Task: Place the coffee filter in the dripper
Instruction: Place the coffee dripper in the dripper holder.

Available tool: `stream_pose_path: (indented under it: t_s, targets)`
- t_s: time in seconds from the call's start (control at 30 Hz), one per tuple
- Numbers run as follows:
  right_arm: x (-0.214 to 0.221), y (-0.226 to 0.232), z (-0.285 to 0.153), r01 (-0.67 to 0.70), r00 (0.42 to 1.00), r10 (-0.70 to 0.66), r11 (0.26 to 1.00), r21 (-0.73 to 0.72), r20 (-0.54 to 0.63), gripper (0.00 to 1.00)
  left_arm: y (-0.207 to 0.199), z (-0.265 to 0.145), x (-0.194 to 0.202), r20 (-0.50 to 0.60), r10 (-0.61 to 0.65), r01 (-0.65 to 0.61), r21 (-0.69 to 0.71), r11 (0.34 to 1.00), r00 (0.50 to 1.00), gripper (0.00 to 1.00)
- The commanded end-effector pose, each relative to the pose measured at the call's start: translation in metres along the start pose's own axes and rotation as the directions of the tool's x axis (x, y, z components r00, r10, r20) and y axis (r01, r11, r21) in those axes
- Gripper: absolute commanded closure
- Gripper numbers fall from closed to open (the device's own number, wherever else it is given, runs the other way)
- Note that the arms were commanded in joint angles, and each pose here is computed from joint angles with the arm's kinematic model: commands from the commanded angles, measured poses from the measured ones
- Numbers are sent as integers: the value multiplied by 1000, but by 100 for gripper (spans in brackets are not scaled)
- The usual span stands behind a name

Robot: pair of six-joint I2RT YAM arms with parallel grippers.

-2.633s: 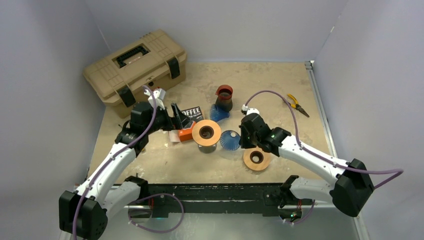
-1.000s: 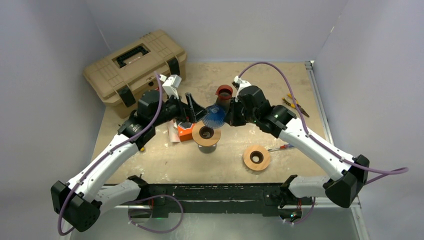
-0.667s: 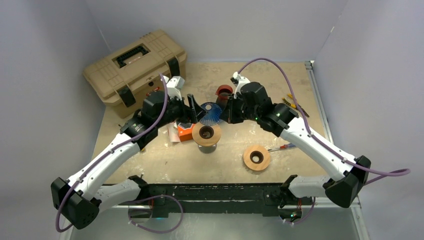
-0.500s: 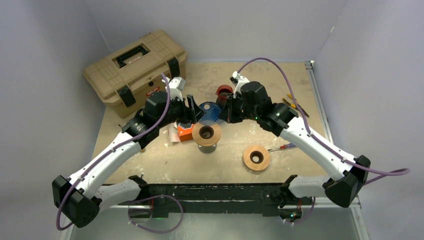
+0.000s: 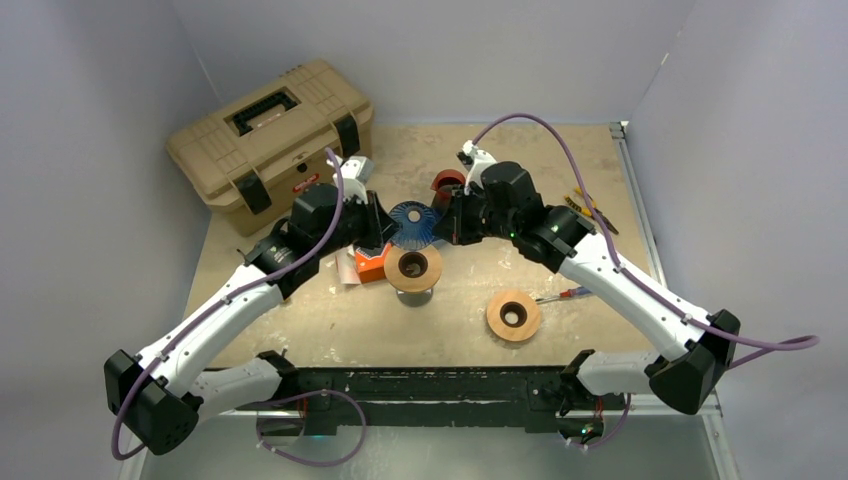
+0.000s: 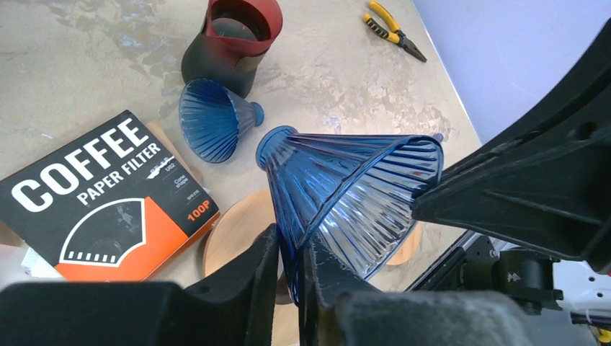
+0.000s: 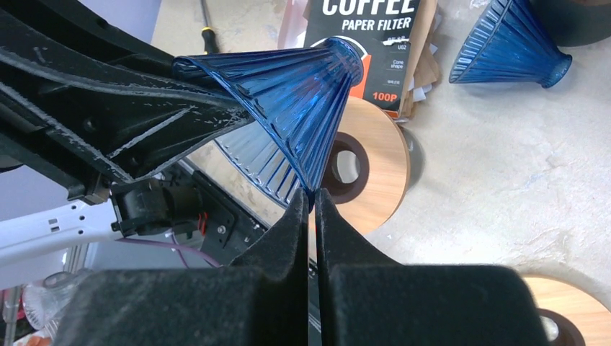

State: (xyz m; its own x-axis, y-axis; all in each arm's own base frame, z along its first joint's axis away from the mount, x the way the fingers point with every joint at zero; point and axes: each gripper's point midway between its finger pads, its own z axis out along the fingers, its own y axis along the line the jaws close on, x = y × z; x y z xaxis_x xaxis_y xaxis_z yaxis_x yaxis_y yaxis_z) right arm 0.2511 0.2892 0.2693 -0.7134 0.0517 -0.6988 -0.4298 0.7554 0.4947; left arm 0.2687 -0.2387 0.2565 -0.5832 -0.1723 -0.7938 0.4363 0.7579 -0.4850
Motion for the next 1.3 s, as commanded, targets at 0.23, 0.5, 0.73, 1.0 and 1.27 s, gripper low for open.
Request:
stream_pose_path:
  t_s: [0.23, 0.5, 0.73, 1.0, 1.27]
  targets:
    - [-33, 21, -23, 60, 985, -45, 995, -86, 164, 55, -10, -6, -14, 41, -3, 2, 24, 1000, 999, 100]
    - [-40, 17, -34, 76, 976, -63, 996, -55, 208, 16, -10, -8, -15, 46, -21, 20, 23, 1000, 999, 100]
    - [-47, 14, -43, 95, 965, -85, 995, -29, 248, 3, -14, -9, -14, 19, -36, 35, 26, 999, 999, 100]
    - [-51, 21, -53, 118, 954, -96, 991, -64, 283, 1, -9, -5, -9, -62, -85, 83, -41, 996, 994, 100]
    - [-55, 25, -61, 147, 945, -118, 986, -74, 305, 1, -12, 0, 4, -189, -132, 120, -74, 990, 973, 100]
